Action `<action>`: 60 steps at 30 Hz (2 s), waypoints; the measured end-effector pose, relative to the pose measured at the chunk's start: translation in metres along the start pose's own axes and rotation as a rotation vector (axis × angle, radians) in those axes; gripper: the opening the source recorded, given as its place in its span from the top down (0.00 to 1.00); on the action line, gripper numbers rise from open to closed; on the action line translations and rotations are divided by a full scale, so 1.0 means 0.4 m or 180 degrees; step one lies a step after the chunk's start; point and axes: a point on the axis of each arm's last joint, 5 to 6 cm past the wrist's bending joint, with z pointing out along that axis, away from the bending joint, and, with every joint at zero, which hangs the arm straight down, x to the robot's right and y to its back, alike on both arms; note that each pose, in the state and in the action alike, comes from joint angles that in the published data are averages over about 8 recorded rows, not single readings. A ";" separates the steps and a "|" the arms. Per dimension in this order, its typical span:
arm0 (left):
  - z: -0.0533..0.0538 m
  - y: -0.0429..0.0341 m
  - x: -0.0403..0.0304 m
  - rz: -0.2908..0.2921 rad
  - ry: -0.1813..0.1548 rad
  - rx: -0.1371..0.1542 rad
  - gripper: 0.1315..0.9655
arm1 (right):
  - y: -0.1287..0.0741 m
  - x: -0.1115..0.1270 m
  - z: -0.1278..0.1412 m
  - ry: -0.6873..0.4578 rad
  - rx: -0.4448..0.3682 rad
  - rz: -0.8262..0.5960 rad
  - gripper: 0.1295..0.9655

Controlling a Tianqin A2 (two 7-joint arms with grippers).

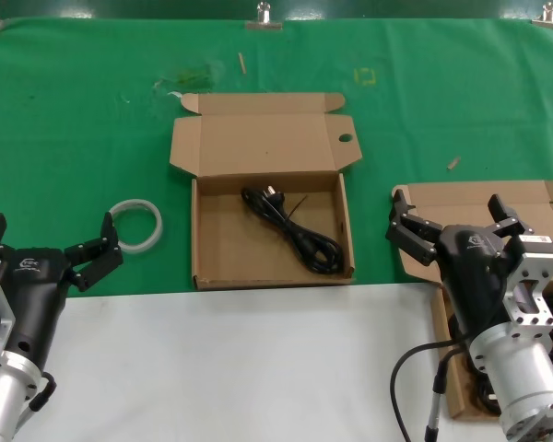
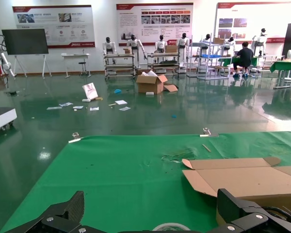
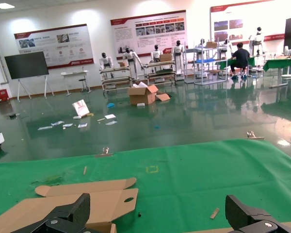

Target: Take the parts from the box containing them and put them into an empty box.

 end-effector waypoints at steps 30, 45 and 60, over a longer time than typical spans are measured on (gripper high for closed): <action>0.000 0.000 0.000 0.0000 0.0000 0.0000 0.00 | 0.000 0.000 0.000 0.0000 0.0000 0.0000 0.00; 0.000 0.000 0.000 0.0000 0.0000 0.0000 0.00 | 0.000 0.000 0.000 0.0000 0.0000 0.0000 0.00; 0.000 0.000 0.000 0.0000 0.0000 0.0000 0.00 | 0.000 0.000 0.000 0.0000 0.0000 0.0000 0.00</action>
